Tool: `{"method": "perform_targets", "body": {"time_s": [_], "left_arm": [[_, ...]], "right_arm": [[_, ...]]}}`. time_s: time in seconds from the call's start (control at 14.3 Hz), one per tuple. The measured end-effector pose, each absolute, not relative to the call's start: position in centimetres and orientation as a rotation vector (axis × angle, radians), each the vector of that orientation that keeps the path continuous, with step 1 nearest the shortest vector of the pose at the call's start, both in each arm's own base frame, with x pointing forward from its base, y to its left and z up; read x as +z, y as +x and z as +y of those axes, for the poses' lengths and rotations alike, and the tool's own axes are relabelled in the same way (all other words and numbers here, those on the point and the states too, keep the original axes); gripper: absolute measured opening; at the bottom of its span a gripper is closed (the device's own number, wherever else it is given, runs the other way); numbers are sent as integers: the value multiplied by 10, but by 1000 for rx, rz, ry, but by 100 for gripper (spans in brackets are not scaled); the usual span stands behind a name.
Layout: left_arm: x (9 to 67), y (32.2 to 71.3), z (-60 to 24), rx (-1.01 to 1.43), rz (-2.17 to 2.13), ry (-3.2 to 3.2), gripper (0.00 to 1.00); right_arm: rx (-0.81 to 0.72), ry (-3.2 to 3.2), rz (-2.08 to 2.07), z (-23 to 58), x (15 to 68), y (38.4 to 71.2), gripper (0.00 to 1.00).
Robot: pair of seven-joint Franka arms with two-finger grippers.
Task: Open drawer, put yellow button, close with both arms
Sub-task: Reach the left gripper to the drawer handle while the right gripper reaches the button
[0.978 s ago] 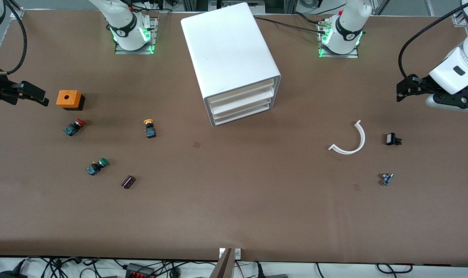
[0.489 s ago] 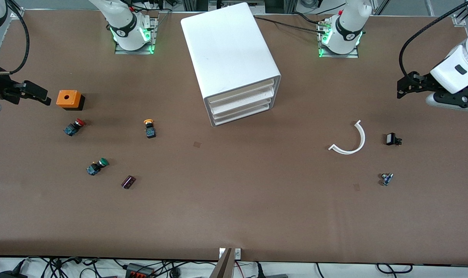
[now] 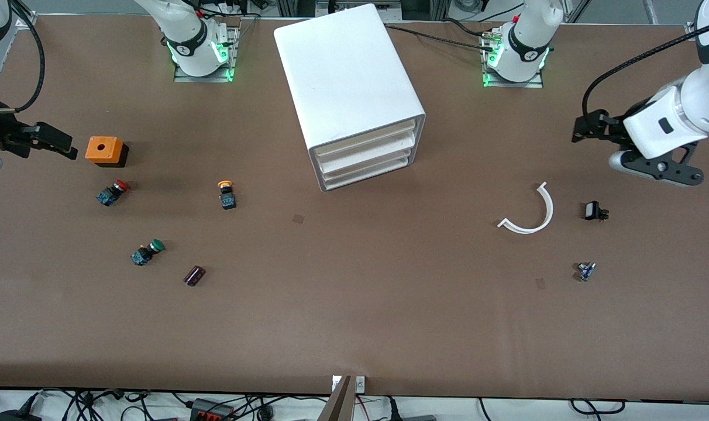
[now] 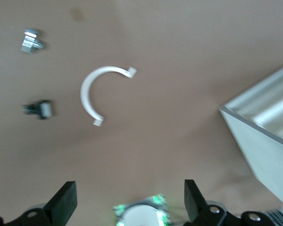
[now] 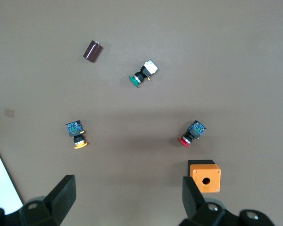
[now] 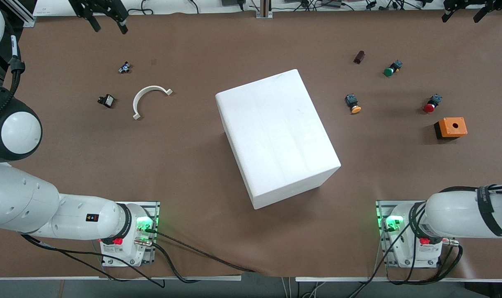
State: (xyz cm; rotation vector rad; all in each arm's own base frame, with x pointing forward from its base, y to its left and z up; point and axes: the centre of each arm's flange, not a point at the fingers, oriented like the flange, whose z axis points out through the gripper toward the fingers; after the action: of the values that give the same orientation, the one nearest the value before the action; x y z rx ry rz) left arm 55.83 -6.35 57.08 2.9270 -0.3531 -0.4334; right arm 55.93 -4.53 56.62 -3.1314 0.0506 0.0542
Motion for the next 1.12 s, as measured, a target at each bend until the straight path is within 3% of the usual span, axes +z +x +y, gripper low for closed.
{"method": "perform_targets", "body": {"time_s": [0.28,0.63,0.91,1.12], "left_arm": [[548,546,-89,-660,-391,2720,100],[488,561,-128,-792,-400,2441,100],[413,592,-179,-673,-454,2191,100],[363,592,-227,-555,-502,2053,100]], "right_arm": [[62,-3131,49,-45,564,559,100],[114,-3130,-5,-25,545,567,100],[171,-3127,-43,-12,524,575,100],[224,-3117,-51,-7,504,581,100]]}}
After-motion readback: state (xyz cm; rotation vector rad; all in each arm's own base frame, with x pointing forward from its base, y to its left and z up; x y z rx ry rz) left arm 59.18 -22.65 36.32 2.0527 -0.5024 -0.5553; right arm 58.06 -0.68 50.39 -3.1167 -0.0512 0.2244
